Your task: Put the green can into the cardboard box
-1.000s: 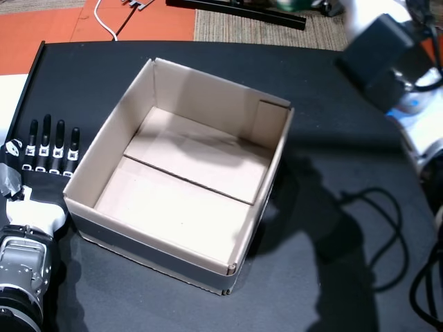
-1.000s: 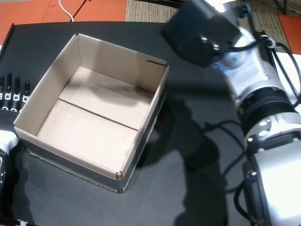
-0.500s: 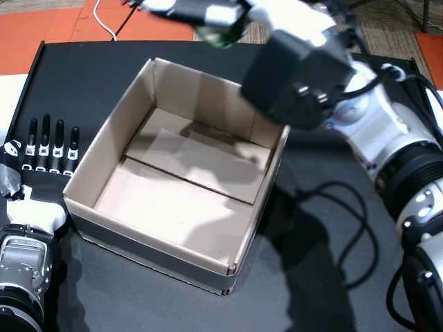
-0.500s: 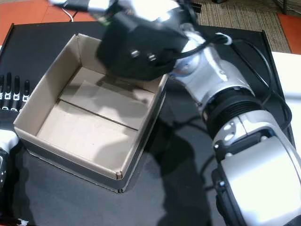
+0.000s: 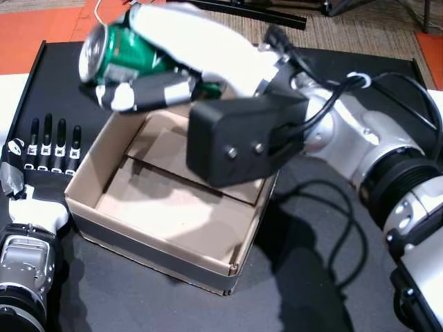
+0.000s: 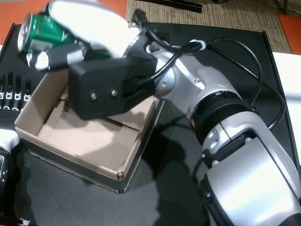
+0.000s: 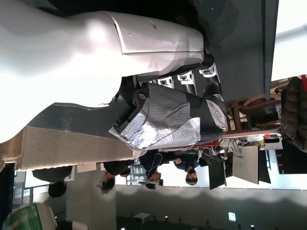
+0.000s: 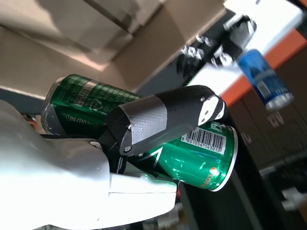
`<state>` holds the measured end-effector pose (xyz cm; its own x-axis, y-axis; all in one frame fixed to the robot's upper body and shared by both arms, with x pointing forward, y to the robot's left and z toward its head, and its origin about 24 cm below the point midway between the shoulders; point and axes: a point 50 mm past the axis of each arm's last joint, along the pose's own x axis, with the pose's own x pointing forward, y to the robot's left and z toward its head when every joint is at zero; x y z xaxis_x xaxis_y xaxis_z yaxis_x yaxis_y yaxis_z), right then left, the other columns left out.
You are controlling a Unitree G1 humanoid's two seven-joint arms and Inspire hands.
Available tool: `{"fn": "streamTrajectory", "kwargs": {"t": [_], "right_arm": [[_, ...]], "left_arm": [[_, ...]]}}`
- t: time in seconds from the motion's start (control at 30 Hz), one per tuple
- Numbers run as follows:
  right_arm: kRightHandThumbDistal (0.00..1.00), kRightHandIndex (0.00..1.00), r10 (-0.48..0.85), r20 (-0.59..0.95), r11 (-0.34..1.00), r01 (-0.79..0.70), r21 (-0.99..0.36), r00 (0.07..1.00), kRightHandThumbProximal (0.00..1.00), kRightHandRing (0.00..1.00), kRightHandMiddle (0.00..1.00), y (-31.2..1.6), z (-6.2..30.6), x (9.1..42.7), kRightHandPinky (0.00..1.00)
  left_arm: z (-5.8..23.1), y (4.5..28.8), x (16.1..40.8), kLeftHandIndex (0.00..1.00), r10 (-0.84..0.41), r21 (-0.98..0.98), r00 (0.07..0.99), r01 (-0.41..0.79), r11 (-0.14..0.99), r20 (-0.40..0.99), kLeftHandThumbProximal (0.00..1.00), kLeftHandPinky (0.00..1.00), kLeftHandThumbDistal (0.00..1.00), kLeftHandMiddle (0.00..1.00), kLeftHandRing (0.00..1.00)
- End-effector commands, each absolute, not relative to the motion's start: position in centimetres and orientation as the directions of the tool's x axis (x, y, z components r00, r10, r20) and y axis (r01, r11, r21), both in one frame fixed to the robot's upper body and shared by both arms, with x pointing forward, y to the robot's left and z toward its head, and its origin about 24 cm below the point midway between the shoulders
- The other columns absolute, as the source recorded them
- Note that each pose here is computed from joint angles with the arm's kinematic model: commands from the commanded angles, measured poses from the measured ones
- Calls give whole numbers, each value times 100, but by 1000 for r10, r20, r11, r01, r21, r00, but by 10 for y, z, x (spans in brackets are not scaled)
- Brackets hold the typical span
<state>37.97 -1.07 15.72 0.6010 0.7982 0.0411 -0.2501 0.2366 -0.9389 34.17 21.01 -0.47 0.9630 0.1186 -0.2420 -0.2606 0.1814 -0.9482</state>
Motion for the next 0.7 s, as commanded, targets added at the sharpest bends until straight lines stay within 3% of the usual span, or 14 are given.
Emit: {"fn": "streamTrajectory", "kwargs": {"t": [0.0,0.07,0.13,0.2,0.23,0.33,0.47,0.67], "right_arm": [[7,9,803,-35,168,-283,-944,595,58,8,9,-5,164,382,13],[7,14,790,-119,116,-337,-934,601,56,11,14,-5,162,384,17],[6,34,776,-183,72,-373,-925,604,56,32,36,-6,159,385,35],[4,44,766,-221,46,-394,-918,604,52,42,42,-6,156,386,46],[4,44,763,-232,39,-402,-915,604,50,42,41,-7,155,386,48],[7,32,755,-248,29,-409,-912,607,50,30,29,-7,149,385,39],[9,39,748,-265,16,-416,-909,608,53,36,36,-6,143,384,42],[15,26,750,-264,-1,-398,-917,606,56,21,22,-6,132,380,26]], "left_arm": [[-38,198,319,54,77,-903,917,-399,161,-391,53,77,0,52,62],[-37,197,320,56,79,-900,913,-408,153,-400,52,77,0,53,62],[-37,196,320,58,80,-898,911,-411,154,-403,52,76,0,54,62],[-37,196,321,58,81,-897,910,-414,157,-406,52,75,0,54,61],[-37,196,321,57,80,-896,910,-415,159,-407,53,74,0,54,60],[-38,196,319,57,72,-903,918,-398,165,-391,56,76,0,55,64],[-38,194,319,57,67,-907,921,-390,160,-384,56,76,0,54,63],[-39,192,318,58,68,-909,921,-389,146,-383,53,76,0,55,63]]}}
